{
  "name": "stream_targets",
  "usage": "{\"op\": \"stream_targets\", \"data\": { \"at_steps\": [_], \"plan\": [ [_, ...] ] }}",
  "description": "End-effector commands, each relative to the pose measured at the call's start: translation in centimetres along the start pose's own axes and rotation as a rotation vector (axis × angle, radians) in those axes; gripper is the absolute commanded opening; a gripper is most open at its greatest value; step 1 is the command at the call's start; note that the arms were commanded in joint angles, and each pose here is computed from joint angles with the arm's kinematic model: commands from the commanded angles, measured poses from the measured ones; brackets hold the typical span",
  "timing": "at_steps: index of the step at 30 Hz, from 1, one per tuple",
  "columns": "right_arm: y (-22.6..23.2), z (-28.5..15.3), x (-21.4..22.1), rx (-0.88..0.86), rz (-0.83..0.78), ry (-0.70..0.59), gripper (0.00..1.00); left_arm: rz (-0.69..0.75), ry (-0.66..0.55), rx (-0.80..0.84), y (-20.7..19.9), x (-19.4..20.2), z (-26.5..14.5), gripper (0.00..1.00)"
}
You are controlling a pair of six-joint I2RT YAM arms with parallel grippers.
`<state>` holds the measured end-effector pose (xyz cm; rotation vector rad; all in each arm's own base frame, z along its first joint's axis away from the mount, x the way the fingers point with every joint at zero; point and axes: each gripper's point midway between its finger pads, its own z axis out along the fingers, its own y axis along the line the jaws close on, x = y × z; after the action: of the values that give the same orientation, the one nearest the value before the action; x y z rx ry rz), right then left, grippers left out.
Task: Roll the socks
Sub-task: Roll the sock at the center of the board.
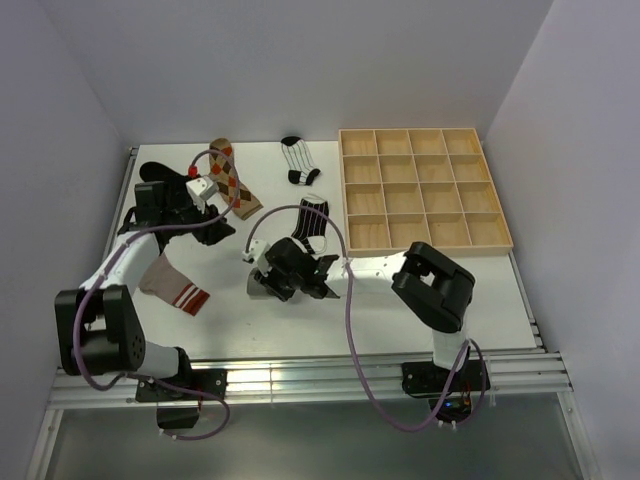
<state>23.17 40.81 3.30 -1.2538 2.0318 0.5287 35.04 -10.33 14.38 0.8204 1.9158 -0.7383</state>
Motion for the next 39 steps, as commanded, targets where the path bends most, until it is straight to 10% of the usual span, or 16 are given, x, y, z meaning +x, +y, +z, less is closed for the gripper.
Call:
{"op": "stream_targets", "data": {
  "at_steps": [1, 10, 21, 39],
  "plan": [
    [0.6, -0.7, 3.2, -0.117, 0.088, 0.155, 0.22, 0.158, -0.11, -0.132, 0.8, -3.6, -1.7, 0.51],
    [-0.7, -0.1, 3.0, -0.271, 0.225, 0.212, 0.23, 0.324, -0.127, -0.163, -1.5, -3.0, -4.5, 0.68],
    [-2.2, 1.2, 3.1, -0.33, 0.337, 0.268, 0.23, 0.682, 0.137, 0.03, -7.8, 4.9, -1.1, 0.71],
    [-2.3, 1.5, 4.1, -0.409, 0.411, 0.345, 0.24, 0.794, 0.19, 0.115, -9.2, 9.2, 2.9, 0.76]
  ]
}}
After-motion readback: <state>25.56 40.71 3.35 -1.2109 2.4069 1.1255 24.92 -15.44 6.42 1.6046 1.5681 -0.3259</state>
